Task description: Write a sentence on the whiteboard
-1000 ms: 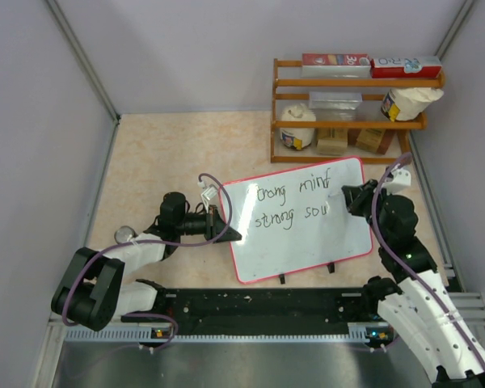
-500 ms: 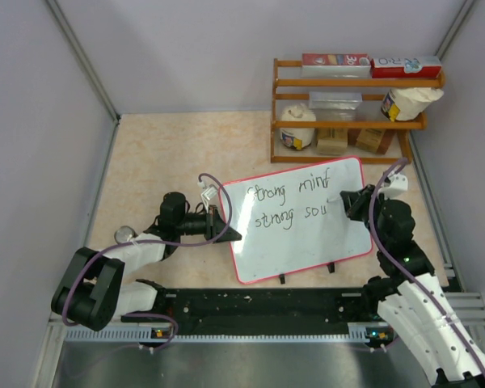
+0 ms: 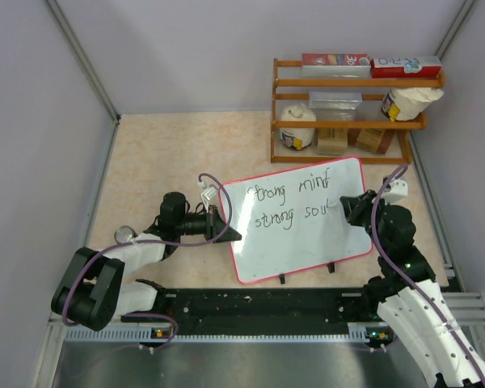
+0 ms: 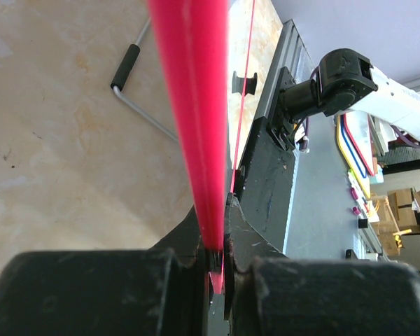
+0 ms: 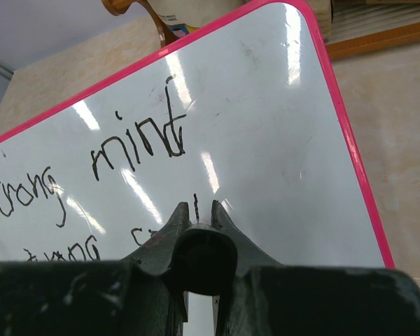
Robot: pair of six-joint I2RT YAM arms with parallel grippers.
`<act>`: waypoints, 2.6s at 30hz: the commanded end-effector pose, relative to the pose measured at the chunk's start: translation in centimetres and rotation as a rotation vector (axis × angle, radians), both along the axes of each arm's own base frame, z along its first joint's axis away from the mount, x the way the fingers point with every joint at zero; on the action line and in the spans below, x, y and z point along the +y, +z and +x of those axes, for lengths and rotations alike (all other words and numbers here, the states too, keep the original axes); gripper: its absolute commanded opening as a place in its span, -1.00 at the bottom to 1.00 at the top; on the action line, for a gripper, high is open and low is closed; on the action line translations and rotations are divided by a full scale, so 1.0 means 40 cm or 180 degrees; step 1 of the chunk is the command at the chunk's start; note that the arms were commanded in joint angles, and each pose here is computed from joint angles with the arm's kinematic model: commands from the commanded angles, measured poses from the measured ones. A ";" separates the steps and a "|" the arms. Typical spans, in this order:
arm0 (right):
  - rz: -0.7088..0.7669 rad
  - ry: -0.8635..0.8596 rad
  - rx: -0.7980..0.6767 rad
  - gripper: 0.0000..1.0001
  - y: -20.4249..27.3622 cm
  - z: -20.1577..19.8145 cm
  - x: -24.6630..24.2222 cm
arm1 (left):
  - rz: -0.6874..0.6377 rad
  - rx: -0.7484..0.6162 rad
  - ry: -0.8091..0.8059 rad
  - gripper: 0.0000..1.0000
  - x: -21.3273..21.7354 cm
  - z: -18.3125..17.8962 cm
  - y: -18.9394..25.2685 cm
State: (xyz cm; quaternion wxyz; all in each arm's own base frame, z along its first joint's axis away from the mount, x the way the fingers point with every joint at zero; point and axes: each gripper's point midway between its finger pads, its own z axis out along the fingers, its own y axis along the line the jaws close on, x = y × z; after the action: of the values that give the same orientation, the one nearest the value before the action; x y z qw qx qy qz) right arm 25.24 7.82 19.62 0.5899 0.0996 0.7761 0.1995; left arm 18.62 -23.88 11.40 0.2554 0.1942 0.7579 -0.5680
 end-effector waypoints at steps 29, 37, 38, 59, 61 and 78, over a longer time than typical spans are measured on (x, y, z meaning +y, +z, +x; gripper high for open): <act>-0.0133 -0.0147 0.0140 -1.00 -0.024 -0.032 -0.036 | 0.0336 -0.0435 0.0363 -1.00 0.029 0.066 -0.050; -0.0111 -0.0212 -0.0029 -1.00 0.036 -0.008 -0.040 | 0.0334 -0.0440 0.0358 -1.00 0.028 0.064 -0.049; -0.0101 -0.0213 -0.0061 -1.00 0.047 -0.005 -0.039 | 0.0336 -0.0440 0.0362 -1.00 0.028 0.065 -0.050; 0.0130 -0.0032 -0.0481 -1.00 0.174 -0.045 -0.020 | 0.0414 -0.0529 0.0413 -0.57 0.034 0.082 -0.036; 0.0136 -0.0014 -0.0474 -1.00 0.174 -0.046 -0.017 | 0.0427 -0.0574 0.0450 -0.28 0.037 0.085 -0.027; 0.0157 0.0038 -0.0484 -1.00 0.177 -0.053 -0.011 | 0.0345 -0.1109 0.1011 0.80 0.082 0.101 0.123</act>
State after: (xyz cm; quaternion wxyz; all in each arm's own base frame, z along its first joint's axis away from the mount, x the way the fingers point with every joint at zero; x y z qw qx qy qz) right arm 23.36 7.37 24.45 0.6246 0.0962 0.7441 0.2167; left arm 21.73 -21.11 14.50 0.4253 0.1968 0.7601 -0.4501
